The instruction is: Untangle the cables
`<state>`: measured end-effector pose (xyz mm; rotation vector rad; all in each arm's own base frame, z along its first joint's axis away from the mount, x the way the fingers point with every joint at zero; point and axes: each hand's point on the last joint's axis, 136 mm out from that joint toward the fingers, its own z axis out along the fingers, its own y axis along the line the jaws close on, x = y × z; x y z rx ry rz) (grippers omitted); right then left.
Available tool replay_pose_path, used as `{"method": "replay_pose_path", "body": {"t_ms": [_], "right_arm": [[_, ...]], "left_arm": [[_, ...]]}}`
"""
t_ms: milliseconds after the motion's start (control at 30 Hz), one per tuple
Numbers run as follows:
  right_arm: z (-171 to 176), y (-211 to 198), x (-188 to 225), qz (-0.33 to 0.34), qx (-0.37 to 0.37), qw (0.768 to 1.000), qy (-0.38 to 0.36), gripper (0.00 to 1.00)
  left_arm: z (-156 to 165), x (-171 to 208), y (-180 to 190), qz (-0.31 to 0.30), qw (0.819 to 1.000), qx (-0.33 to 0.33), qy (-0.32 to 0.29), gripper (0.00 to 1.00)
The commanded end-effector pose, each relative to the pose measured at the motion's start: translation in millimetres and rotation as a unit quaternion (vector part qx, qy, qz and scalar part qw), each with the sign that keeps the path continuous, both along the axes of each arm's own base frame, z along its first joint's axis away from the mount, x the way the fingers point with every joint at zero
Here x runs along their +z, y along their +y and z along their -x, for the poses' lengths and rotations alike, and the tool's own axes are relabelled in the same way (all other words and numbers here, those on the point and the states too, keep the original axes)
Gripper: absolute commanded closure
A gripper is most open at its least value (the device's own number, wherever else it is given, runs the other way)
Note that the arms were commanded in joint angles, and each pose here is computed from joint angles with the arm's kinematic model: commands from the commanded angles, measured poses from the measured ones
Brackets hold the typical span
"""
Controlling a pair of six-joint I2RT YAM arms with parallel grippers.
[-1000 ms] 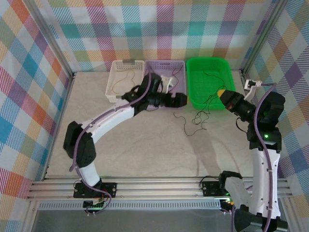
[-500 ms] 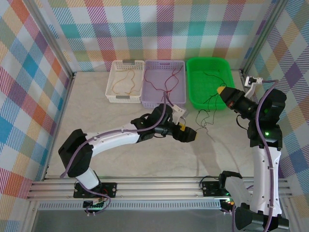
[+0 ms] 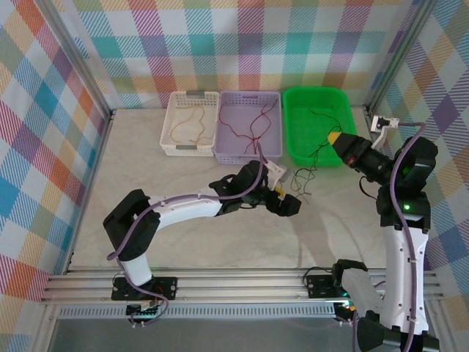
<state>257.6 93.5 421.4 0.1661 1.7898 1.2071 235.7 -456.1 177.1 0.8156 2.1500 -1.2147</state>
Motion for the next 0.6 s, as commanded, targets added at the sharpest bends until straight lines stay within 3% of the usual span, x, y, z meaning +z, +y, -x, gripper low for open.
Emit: {"method": "replay_pose_path", "body": {"t_ms": [0,267,567], "right_arm": [[5,6,13,-0.003,0.015,1.0,-0.026,1.0],[4,10,9,-0.004,0.02,1.0,-0.022,1.0],[7,16,5,-0.002,0.025,0.999,-0.02,1.0]], "left_arm": [[22,47,-7,0.077,0.996,-0.042,-0.031,0.0],[38,63,-25,0.098,0.994,-0.05,-0.019,0.0],[8,68,-30,0.117,0.992,0.04,-0.008,0.0]]}}
